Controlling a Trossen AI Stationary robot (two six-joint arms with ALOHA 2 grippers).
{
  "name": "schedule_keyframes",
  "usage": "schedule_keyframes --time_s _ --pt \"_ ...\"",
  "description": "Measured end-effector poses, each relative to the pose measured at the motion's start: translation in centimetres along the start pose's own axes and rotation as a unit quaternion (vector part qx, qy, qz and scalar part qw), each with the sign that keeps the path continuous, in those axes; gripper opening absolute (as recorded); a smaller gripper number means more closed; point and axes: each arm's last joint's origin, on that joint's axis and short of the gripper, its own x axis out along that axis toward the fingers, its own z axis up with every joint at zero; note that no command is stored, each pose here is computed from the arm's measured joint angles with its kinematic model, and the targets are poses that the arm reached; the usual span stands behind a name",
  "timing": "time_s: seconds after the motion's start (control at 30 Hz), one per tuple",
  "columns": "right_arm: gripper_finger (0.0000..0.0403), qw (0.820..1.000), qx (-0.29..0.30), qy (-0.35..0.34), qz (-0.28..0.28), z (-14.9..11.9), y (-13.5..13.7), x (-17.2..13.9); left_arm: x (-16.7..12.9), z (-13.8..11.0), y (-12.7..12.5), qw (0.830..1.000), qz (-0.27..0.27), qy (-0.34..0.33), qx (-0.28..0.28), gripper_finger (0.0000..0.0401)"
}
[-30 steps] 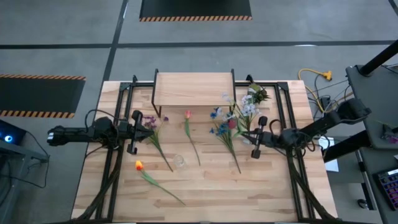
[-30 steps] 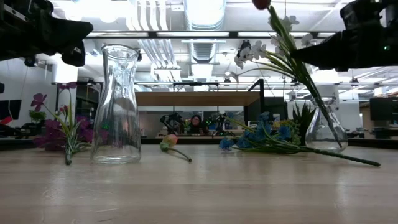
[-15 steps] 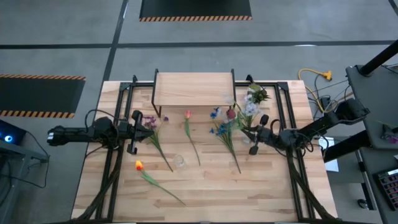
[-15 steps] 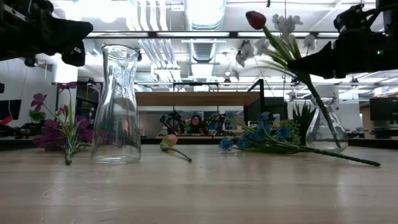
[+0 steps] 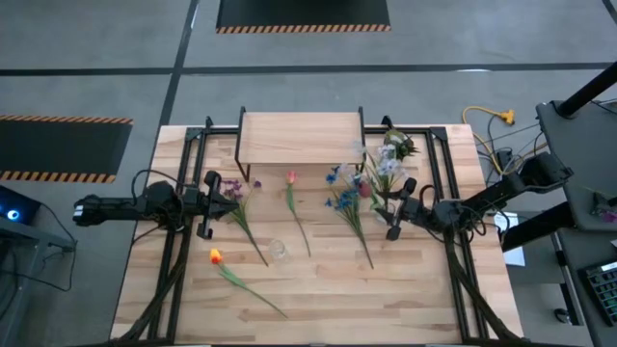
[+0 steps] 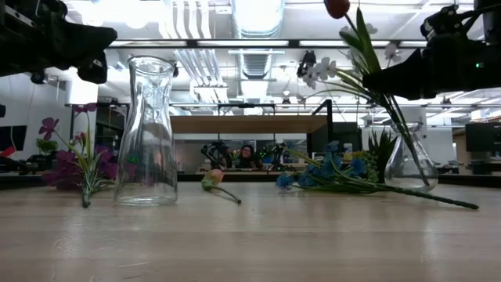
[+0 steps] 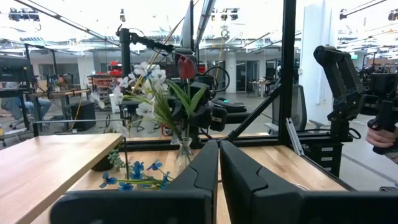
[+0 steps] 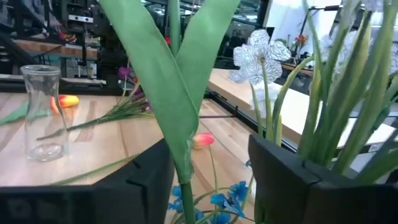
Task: Pick and place flowers into a vace then onto a shelf
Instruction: Put the red tulip into the right crystal vase, then put the blue flowers into the right crystal vase
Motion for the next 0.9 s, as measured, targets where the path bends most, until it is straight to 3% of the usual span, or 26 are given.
schedule_keyframes --time_s 0.5,0.9 --pt "0.0313 1.0 0.003 -0.02 0.003 0.7 -0.1 -0.3 0.0 0.0 0.0 1.0 0.0 0.0 0.0 0.0" --pt "0.0334 0.997 -0.042 -0.06 0.029 3.5 1.4 0.4 0.0 0.1 0.0 1.0 0.0 -0.004 0.0 0.0"
